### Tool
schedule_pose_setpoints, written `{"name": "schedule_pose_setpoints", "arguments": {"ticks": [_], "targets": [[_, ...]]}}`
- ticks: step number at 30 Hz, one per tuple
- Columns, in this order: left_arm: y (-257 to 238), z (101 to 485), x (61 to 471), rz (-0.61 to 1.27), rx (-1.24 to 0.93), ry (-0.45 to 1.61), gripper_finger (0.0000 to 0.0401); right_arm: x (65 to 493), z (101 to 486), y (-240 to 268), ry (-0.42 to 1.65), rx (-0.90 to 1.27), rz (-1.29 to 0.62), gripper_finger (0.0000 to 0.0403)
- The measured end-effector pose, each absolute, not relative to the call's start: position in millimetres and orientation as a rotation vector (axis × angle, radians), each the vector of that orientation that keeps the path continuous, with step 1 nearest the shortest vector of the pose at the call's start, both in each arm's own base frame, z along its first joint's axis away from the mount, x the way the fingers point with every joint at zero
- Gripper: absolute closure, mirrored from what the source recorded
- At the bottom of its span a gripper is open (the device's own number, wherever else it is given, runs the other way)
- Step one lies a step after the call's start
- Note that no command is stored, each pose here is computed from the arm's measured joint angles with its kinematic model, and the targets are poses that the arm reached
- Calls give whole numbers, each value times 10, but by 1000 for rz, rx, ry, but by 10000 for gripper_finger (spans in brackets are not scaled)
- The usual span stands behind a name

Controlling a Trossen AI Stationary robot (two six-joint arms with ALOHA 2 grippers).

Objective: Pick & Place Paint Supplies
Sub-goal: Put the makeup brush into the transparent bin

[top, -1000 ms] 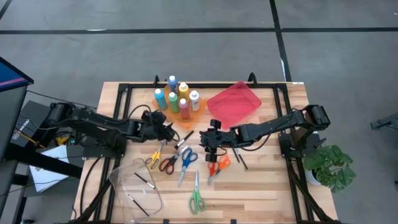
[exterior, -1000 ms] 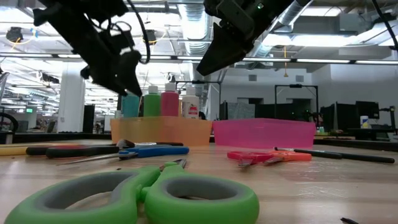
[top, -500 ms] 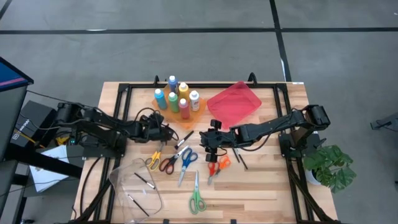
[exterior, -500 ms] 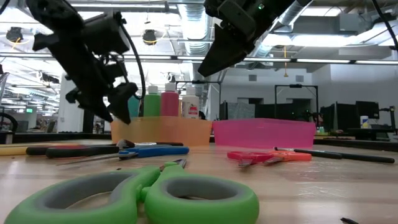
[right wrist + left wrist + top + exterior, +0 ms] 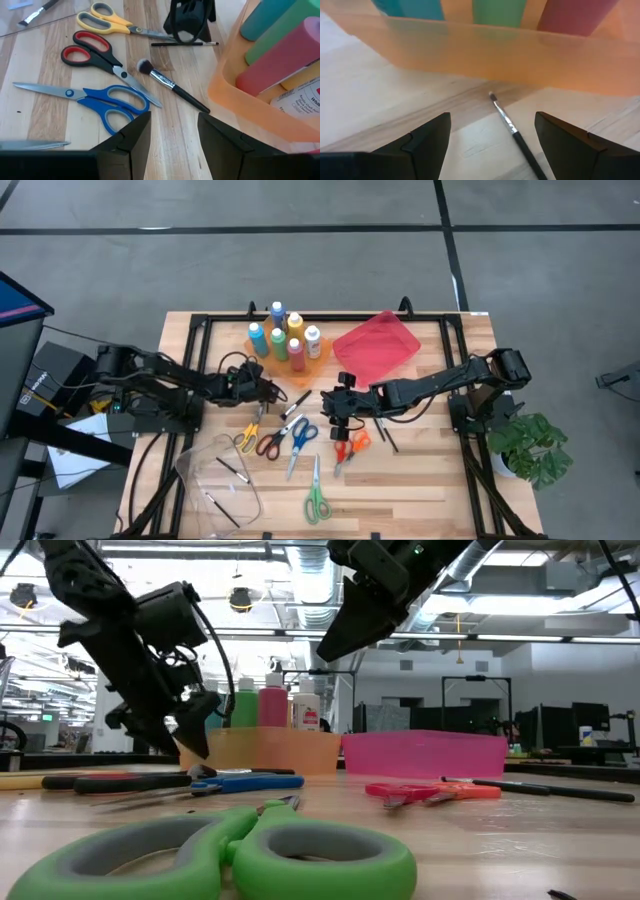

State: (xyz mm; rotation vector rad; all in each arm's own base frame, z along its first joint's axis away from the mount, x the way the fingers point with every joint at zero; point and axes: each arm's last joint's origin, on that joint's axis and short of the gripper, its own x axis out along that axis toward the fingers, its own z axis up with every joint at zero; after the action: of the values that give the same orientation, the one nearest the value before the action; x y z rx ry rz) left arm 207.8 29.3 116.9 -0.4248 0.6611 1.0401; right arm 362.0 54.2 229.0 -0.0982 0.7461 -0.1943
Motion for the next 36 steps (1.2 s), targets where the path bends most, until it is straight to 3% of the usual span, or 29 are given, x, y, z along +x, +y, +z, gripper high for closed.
{"name": "schedule_pose_setpoints", "arguments": {"ticks": [18,36], "targets": [[368,916,2210,1093,-398,651,161,3622,2292,543,743,-97,-194,244],[368,906,2197,1098,-400,660,345,3622,2292,545,744,-98,-194,244]]}}
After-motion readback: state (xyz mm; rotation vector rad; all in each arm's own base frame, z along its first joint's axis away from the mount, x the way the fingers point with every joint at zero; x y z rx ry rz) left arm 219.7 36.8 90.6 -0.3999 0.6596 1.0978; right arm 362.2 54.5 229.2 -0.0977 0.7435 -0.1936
